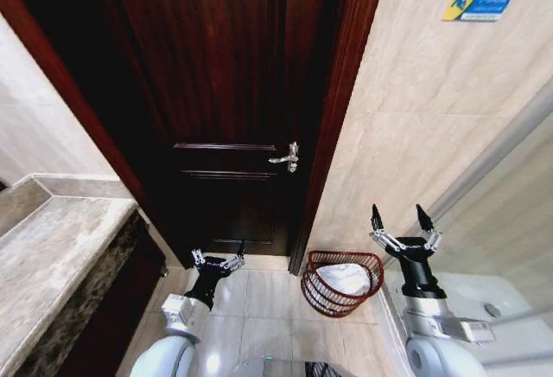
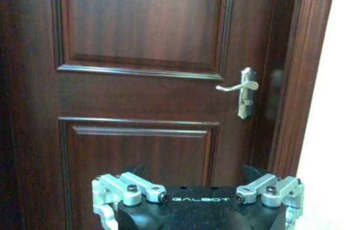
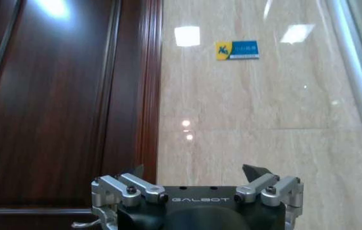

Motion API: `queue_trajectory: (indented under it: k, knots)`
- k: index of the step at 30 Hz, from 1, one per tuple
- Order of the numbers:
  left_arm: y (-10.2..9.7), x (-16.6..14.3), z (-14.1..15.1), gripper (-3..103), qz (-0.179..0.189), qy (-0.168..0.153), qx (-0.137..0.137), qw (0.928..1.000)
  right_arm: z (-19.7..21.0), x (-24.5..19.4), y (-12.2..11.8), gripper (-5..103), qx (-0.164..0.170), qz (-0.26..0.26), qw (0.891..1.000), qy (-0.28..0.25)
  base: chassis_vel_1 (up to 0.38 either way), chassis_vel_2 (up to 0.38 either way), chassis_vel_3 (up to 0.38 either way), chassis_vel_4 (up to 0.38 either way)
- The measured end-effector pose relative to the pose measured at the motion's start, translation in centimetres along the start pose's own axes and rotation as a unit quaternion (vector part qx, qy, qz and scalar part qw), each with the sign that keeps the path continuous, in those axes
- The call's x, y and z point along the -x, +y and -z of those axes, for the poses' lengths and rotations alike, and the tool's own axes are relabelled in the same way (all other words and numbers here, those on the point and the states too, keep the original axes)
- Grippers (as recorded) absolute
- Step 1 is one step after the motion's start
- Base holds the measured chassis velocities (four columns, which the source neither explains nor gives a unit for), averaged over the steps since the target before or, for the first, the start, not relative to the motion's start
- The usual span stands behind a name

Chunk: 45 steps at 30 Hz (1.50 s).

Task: Discard the used towel into the hamper.

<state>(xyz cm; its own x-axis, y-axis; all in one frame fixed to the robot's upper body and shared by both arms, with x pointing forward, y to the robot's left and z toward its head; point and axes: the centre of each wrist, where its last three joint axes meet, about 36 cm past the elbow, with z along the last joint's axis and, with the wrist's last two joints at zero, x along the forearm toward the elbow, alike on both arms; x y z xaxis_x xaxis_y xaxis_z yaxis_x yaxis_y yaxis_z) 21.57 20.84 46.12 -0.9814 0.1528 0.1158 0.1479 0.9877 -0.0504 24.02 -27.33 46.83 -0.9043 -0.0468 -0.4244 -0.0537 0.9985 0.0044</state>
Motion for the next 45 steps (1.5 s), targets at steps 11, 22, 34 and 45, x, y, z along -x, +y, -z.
queue_trajectory:
  k: [11, 22, 34, 45]
  knots:
    - [0.0, 0.0, 0.0, 100, 0.0, 0.0, 0.0, 1.0, -0.26, -0.05, -0.03, 100, 0.002, 0.006, 1.0, 0.002, 0.207, -0.213, -0.192, 0.197]
    - [0.0, -0.01, -0.01, 100, 0.0, 0.0, 0.0, 1.0, -0.67, 0.05, -0.02, 100, -0.001, 0.014, 1.0, -0.019, 0.146, -0.153, -0.143, 0.146]
    - [0.0, 0.0, 0.0, 100, 0.0, 0.0, 0.0, 1.0, -0.34, 0.18, -0.07, 100, -0.003, 0.027, 0.999, -0.047, 0.008, -0.01, -0.01, 0.01]
    - [0.0, 0.0, 0.0, 100, 0.0, 0.0, 0.0, 1.0, -0.03, 0.4, 0.08, 100, -0.003, 0.03, 0.998, -0.06, -0.039, -0.052, -0.049, -0.034]
